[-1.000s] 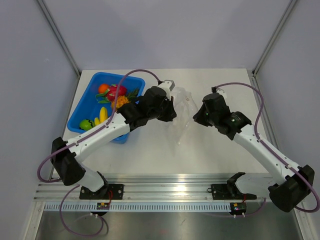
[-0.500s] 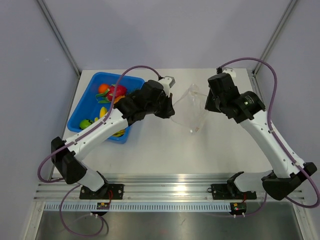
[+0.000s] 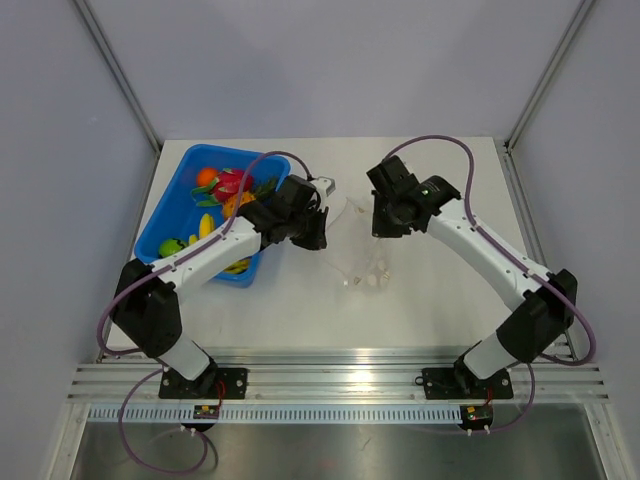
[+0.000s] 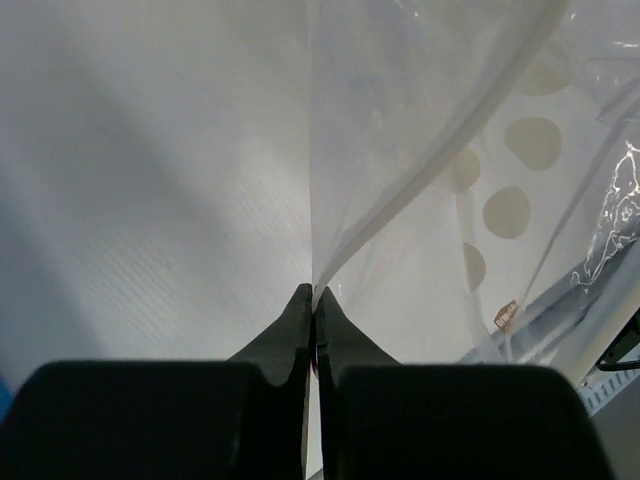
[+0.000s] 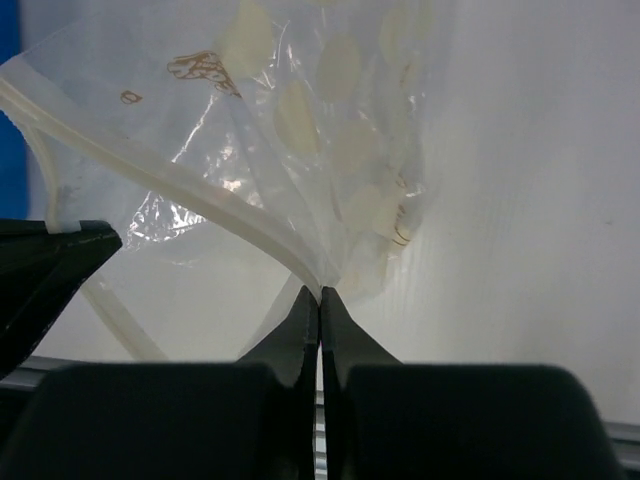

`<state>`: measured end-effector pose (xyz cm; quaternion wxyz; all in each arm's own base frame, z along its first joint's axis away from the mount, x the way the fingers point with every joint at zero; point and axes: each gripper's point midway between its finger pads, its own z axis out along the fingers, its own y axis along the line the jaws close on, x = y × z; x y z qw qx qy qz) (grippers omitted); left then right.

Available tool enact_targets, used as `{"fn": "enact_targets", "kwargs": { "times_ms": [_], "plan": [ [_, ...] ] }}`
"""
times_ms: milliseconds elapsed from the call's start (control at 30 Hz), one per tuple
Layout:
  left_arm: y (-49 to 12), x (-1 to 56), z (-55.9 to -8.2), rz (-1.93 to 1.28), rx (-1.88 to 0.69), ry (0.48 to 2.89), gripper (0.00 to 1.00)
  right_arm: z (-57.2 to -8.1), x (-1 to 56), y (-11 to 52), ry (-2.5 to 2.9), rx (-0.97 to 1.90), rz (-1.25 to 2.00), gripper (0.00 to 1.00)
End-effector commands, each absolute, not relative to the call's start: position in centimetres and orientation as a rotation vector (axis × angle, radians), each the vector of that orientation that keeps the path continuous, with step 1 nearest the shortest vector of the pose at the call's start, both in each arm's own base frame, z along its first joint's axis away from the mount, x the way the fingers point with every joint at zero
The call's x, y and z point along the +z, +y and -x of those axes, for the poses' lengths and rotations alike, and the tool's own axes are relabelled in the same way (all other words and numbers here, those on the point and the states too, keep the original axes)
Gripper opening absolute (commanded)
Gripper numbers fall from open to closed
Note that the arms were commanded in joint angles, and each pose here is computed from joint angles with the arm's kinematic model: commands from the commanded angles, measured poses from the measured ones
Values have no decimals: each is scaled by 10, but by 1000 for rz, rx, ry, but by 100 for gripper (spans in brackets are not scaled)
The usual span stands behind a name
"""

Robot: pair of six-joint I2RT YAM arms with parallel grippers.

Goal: Place the food in the zip-top bag and seal the zipper
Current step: Open the zipper of the food storage bag at the center of the board.

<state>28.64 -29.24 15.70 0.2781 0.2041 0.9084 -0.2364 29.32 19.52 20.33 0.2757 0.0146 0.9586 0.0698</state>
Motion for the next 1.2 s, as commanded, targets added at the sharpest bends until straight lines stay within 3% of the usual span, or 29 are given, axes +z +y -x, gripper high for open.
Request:
{"fn": "enact_targets", "kwargs": {
  "times_ms": [0,200,300,767,800,1167],
  "plan": [
    [-291,172,-294,-596,-679,2354,7,-313,205,244,2544,391,-16,0],
    [-265,163,-309,-519,-561,2411,50,-332,185,278,2596,487,-21,0],
    [-253,169,-311,-477,-521,2413,59,-336,183,281,2593,492,-29,0],
    [-177,271,-330,-196,-501,2186,59,-336,197,286,2552,552,-59,0],
    [-162,274,-337,-137,-498,2180,64,-336,200,286,2547,557,-56,0],
    [-48,244,-365,247,-218,2271,66,-329,211,287,2523,612,-25,0]
  ]
}}
